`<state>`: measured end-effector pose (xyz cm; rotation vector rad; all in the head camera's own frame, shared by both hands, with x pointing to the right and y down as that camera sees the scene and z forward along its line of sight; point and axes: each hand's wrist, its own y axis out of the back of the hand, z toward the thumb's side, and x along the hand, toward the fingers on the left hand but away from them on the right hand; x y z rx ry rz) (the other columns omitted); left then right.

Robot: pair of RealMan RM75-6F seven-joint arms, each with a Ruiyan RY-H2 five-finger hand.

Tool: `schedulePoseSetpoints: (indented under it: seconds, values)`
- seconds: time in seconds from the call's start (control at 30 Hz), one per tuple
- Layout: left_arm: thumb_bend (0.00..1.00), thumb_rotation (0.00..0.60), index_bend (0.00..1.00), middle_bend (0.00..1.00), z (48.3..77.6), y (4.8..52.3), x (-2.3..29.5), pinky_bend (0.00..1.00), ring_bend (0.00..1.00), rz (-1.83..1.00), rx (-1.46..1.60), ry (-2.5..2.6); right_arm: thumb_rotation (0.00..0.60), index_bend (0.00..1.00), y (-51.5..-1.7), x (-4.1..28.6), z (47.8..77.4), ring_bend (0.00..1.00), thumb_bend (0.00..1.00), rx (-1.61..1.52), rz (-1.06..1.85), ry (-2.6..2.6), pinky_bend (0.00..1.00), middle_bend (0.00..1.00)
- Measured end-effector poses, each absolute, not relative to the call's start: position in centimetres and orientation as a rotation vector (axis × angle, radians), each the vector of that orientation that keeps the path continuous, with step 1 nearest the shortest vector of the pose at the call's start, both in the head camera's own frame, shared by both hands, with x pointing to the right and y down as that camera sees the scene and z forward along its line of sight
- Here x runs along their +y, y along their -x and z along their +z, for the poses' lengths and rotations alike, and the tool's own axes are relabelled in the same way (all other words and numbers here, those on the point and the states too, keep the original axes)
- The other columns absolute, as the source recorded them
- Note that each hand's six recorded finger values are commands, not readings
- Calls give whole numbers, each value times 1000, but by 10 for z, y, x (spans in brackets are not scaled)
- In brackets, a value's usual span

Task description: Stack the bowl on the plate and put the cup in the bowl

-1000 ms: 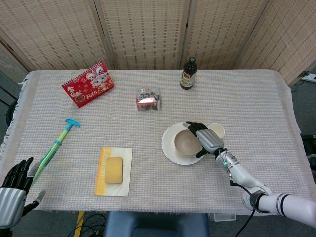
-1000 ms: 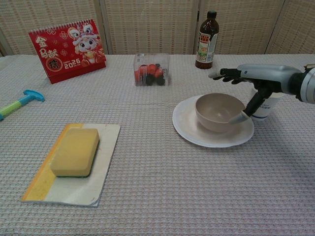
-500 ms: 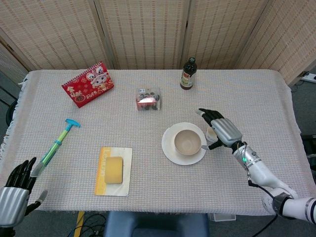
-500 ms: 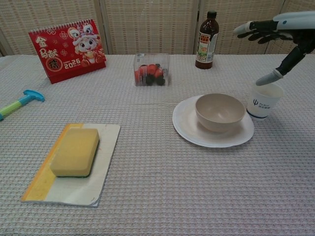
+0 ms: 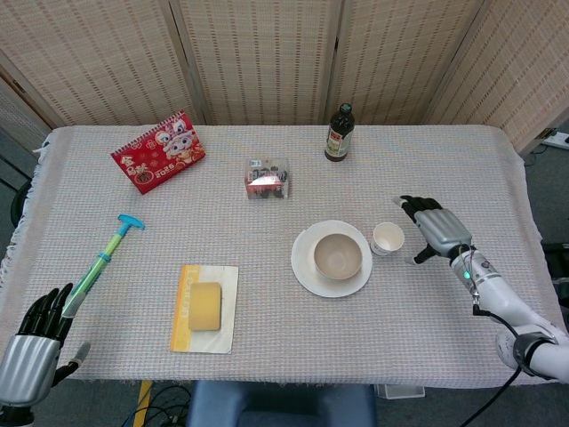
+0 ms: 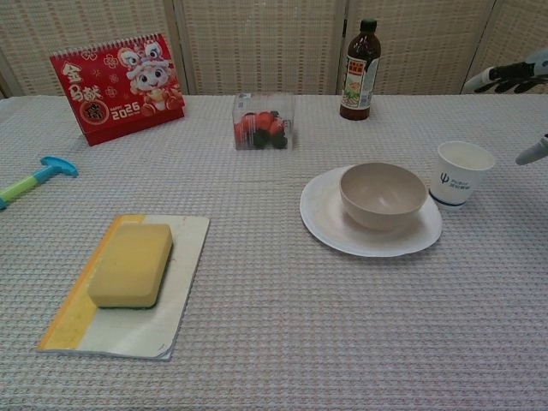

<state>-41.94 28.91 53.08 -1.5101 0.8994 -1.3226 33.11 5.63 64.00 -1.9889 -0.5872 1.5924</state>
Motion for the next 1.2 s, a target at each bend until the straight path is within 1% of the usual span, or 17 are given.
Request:
schedulePoseSetpoints:
  seconds: [0.2, 0.37, 0.63, 0.77, 1.1, 1.2]
  values:
    - [314, 600, 0, 0, 529, 421, 289, 157, 0, -1321, 907, 1506, 600, 10, -335, 59, 648, 0, 63, -559, 1636, 1974, 0, 0]
    - [314, 600, 0, 0, 529, 421, 289, 156, 0, -1321, 909, 1507, 600, 20, -335, 64, 662, 0, 63, -547, 1666, 1990, 0, 0]
    - [314, 600, 0, 0, 528, 422, 288, 156, 0, -1321, 910, 1505, 600, 100, -326, 70, 684, 0, 72, -527, 1672, 2025, 0, 0]
    - [314, 600, 0, 0, 527, 423, 288, 157, 0, -1319, 917, 1503, 600, 134, -324, 69, 688, 0, 82, -533, 1664, 2020, 0, 0]
    - [314, 600, 0, 0, 527, 423, 289, 156, 0, -1318, 913, 1509, 600, 139, -322, 63, 694, 0, 91, -576, 1661, 2023, 0, 0]
    - [314, 600, 0, 0, 528, 422, 289, 157, 0, -1317, 910, 1511, 600, 167, -320, 59, 696, 0, 95, -596, 1659, 2028, 0, 1]
